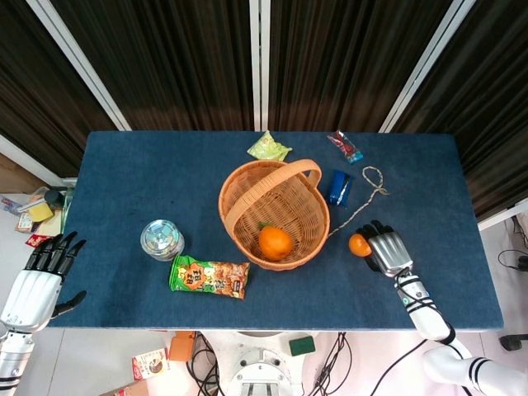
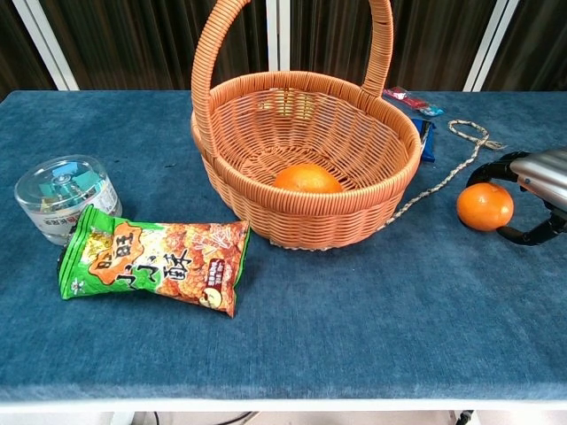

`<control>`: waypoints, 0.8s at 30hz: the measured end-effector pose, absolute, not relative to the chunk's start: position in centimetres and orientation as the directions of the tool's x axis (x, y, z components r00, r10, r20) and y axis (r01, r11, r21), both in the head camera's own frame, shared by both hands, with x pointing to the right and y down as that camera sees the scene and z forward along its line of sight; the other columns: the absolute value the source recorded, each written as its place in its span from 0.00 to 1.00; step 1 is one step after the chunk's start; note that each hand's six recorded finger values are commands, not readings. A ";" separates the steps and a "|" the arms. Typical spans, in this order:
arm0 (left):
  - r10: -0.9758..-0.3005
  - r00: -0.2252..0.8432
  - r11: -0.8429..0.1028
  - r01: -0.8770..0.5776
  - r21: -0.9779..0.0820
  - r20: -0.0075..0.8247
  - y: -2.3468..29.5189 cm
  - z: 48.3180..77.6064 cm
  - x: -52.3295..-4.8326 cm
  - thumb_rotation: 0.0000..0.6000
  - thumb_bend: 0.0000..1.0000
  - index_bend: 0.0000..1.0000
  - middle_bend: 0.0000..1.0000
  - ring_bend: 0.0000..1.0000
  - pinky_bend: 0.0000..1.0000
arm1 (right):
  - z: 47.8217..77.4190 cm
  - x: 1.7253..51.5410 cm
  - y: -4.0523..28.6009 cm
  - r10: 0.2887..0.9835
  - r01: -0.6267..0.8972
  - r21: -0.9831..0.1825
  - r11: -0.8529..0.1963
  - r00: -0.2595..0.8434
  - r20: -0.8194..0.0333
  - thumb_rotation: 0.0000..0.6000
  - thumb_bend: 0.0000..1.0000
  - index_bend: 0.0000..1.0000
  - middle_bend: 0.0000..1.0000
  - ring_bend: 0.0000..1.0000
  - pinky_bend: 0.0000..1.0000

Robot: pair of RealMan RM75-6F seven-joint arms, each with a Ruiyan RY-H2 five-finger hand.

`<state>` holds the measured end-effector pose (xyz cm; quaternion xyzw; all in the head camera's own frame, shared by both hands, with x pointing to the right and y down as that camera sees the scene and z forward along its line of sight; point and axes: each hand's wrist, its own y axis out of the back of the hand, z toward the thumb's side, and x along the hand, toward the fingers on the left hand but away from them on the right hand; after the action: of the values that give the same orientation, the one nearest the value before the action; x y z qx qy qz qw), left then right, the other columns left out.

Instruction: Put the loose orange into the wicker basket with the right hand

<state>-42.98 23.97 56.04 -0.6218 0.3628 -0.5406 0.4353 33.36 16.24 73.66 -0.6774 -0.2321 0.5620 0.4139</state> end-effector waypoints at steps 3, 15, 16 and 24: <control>-0.923 0.153 -0.356 0.018 -0.934 0.354 24.0 56.0 -43.0 1.00 0.13 0.10 0.02 0.00 0.12 | 73.1 33.3 16.0 0.798 -0.142 -0.843 -0.519 0.273 -0.538 1.00 0.40 0.65 0.44 0.33 0.47; -0.923 0.158 -0.353 0.017 -0.936 0.351 24.1 55.8 -42.9 1.00 0.13 0.10 0.02 0.00 0.12 | 66.4 32.8 14.9 0.872 0.013 -0.931 -0.365 0.355 -0.337 1.00 0.40 0.70 0.48 0.36 0.49; -0.923 0.158 -0.352 0.017 -0.936 0.350 24.2 55.8 -42.9 1.00 0.13 0.10 0.02 0.00 0.12 | 65.7 32.5 14.8 0.874 0.032 -0.935 -0.353 0.367 -0.317 1.00 0.40 0.70 0.48 0.36 0.50; -0.922 0.161 -0.353 0.023 -0.935 0.352 24.3 55.9 -42.8 1.00 0.13 0.10 0.02 0.00 0.12 | 62.4 27.1 13.8 0.856 0.065 -0.955 -0.288 0.465 -0.226 1.00 0.40 0.70 0.48 0.35 0.50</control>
<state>-42.75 24.26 55.92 -0.6223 0.3610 -0.5379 0.4395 27.07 13.78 62.38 -0.6968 -0.3305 0.3981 0.4967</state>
